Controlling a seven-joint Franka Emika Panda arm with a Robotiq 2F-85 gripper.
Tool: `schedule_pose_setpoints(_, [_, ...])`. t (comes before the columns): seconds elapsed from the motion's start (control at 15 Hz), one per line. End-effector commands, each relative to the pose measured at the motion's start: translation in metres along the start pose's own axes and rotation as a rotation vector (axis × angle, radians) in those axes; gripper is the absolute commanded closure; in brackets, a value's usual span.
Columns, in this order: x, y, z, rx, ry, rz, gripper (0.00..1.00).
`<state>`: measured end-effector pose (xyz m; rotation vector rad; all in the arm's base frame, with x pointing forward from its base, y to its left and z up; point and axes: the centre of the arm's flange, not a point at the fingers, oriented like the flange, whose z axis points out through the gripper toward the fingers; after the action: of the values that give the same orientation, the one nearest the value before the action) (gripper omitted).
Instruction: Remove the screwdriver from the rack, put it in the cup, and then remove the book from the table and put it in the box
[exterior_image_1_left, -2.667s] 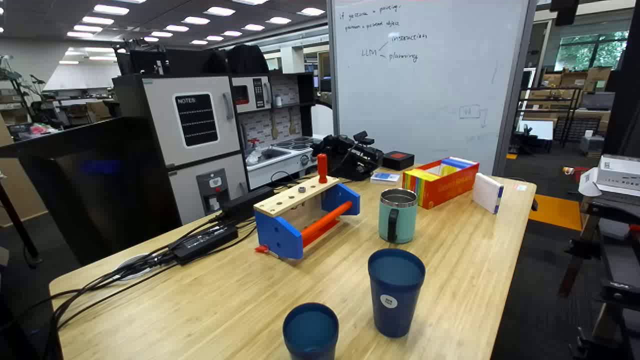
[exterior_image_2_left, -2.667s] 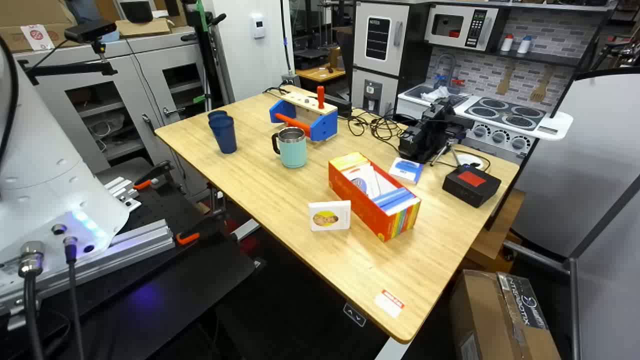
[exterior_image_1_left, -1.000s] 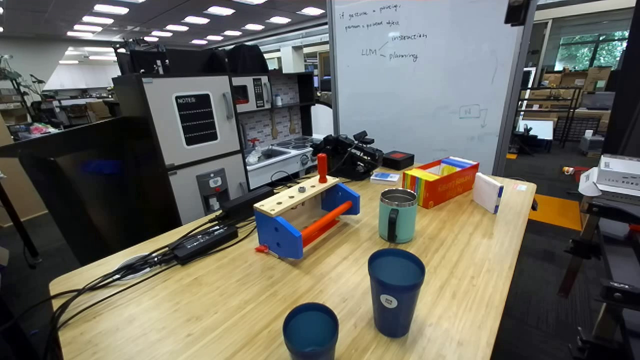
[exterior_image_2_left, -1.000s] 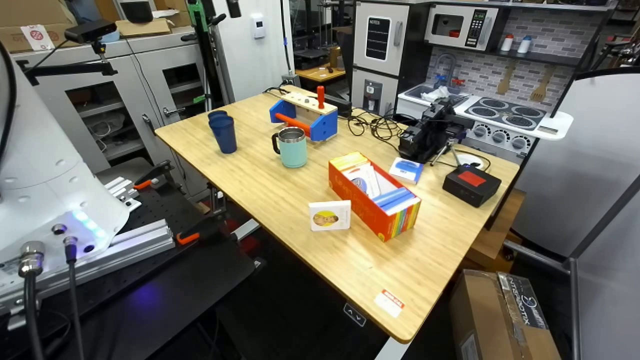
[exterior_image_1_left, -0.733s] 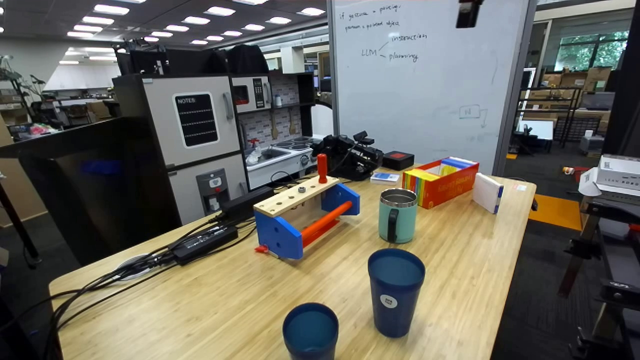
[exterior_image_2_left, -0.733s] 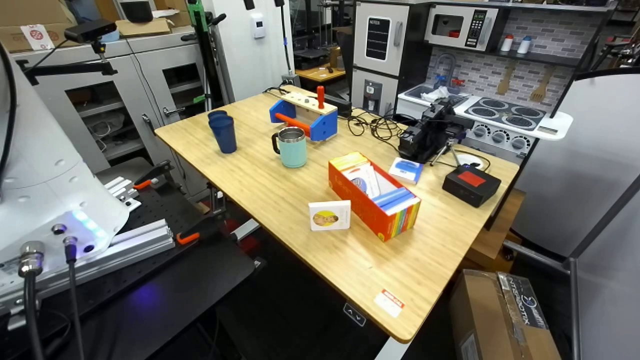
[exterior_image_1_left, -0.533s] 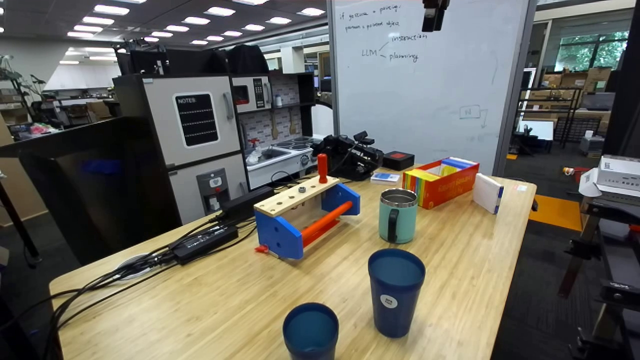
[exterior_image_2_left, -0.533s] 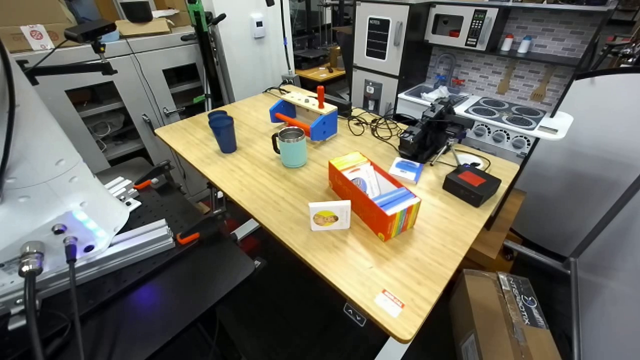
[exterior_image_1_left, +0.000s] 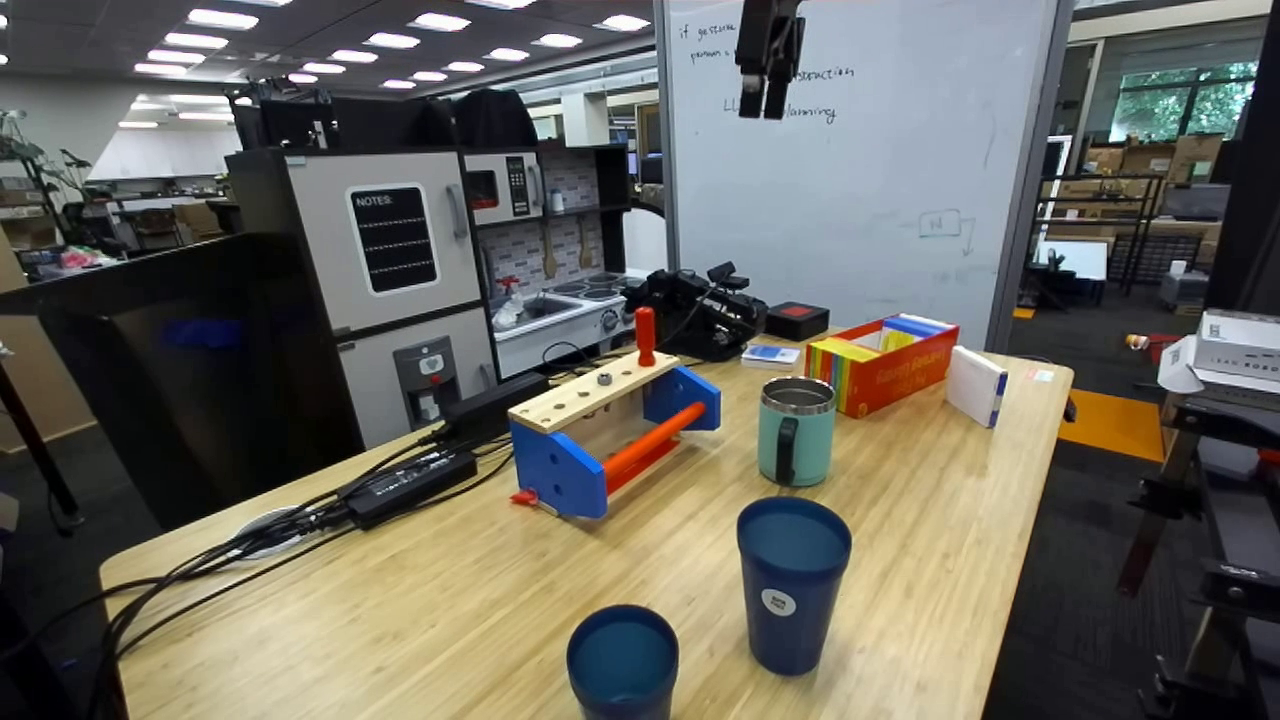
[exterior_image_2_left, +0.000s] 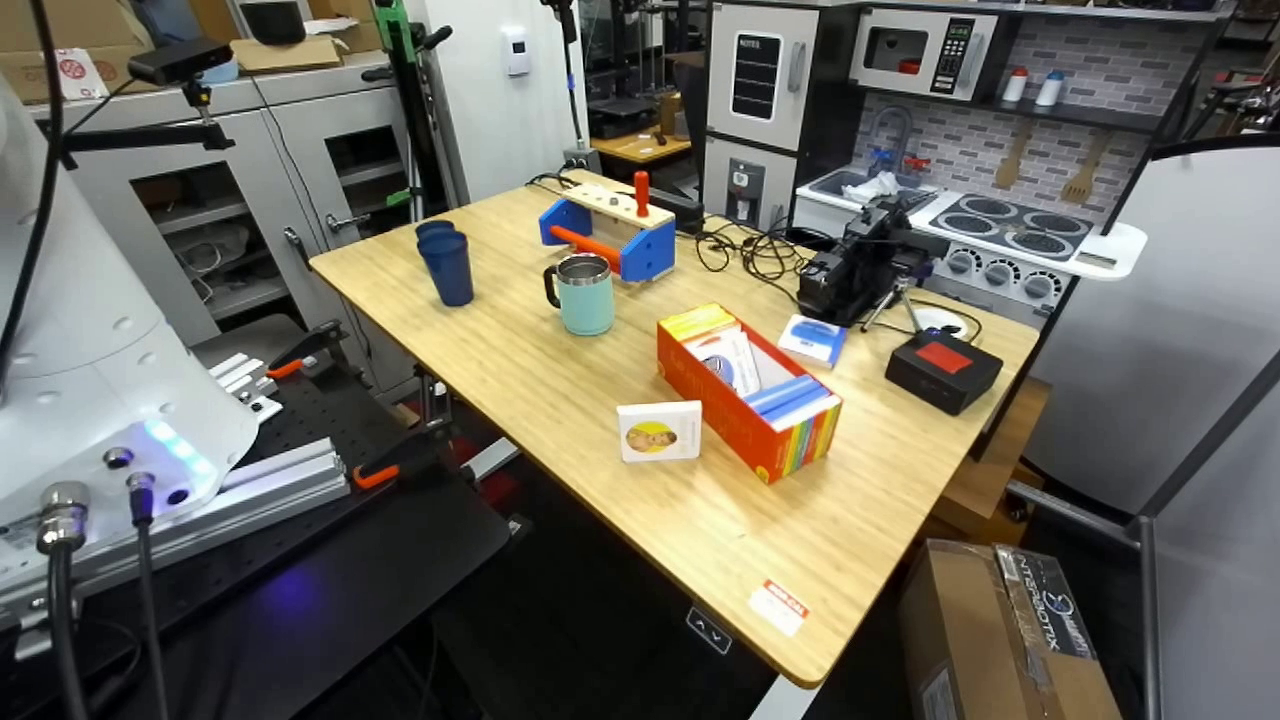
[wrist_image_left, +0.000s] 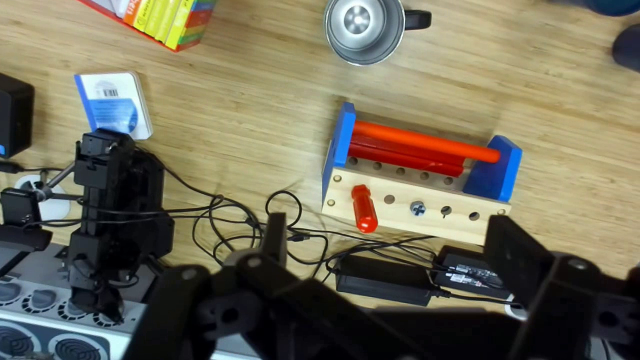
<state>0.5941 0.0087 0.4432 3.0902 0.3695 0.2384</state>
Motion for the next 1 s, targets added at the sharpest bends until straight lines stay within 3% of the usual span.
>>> schedule_pose_setpoints(0.0, [0.000,0.000,0.002,0.000,-0.003,0.000,0.00])
schedule_pose_setpoints(0.47, [0.003,0.004,-0.001,0.003,0.013,-0.009,0.00])
schedule_pose_setpoints(0.93, [0.054,0.029,0.091,0.099,0.061,-0.002,0.00])
